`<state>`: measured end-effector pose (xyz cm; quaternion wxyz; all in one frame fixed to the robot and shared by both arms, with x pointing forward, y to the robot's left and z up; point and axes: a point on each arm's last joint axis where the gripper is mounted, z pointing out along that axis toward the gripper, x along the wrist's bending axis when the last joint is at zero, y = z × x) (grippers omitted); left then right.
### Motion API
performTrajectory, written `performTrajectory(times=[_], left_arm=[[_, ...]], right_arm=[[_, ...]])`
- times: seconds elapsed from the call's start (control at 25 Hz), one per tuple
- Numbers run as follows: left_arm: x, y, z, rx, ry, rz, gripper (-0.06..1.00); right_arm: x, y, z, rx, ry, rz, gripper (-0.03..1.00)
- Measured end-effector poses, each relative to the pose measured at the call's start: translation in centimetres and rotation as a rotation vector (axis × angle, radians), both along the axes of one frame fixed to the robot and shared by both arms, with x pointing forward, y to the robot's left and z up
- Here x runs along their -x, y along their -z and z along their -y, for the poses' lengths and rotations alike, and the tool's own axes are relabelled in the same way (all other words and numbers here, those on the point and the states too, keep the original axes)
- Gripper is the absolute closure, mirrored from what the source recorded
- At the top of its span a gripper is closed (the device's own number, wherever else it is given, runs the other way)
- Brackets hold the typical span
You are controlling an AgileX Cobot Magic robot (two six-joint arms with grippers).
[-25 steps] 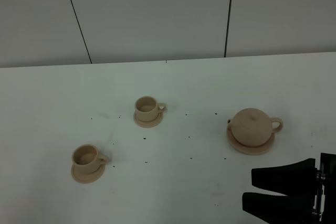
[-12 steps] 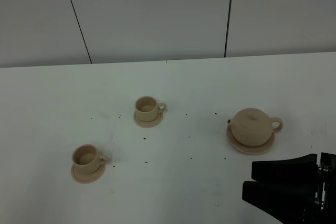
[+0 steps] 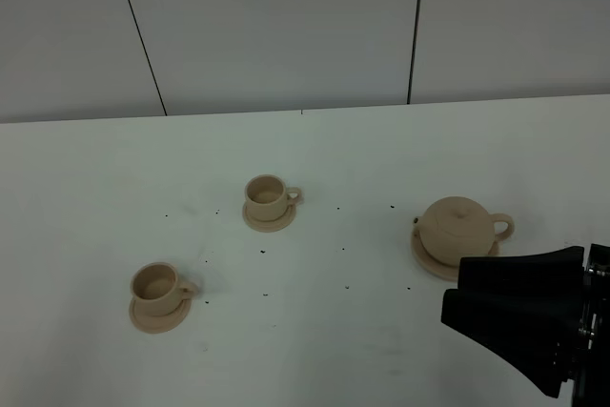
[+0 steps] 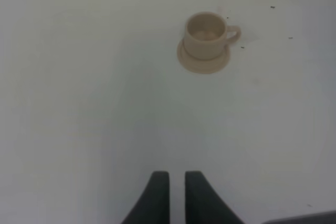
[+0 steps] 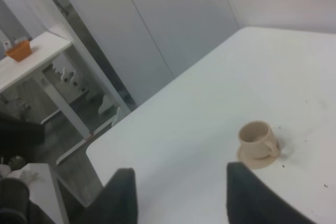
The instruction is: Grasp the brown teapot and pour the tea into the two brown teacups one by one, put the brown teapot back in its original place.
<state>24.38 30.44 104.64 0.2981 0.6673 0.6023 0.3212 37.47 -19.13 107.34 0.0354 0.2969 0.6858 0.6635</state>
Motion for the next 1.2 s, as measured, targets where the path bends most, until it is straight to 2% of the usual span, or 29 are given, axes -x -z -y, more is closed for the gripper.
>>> performTrajectory(times=[0.28,0.52,0.72,0.84,1.0,1.12,1.2], left_arm=[[0.0,0.0,-0.1,-0.001,-0.101,0.0,0.8],[0.1,0.0,-0.1,-0.002,-0.108,0.0,0.79],[0.1,0.0,-0.1,-0.002,-0.108,0.0,0.79],[0.0,0.0,-0.1,-0.003,-0.108,0.001,0.79],[0.0,0.0,-0.1,-0.003,-0.108,0.001,0.79],[0.0,0.0,-0.1,-0.003,-0.108,0.001,0.78],[0.0,0.0,-0.1,-0.003,-0.108,0.001,0.78]], right_arm=[[0.1,0.2,0.0,0.009,-0.007,-0.035,0.6],[-0.2,0.5,0.2,0.08,0.019,-0.041,0.6],[-1.4,-1.9,0.2,0.177,0.053,0.002,0.6],[-2.8,-3.5,0.2,0.283,0.074,-0.044,0.6],[-5.9,-4.2,0.4,0.506,0.12,-0.06,0.6],[-8.7,-3.2,0.5,0.693,0.096,-0.011,0.6],[-10.6,-1.8,0.1,0.783,0.039,0.021,0.6]])
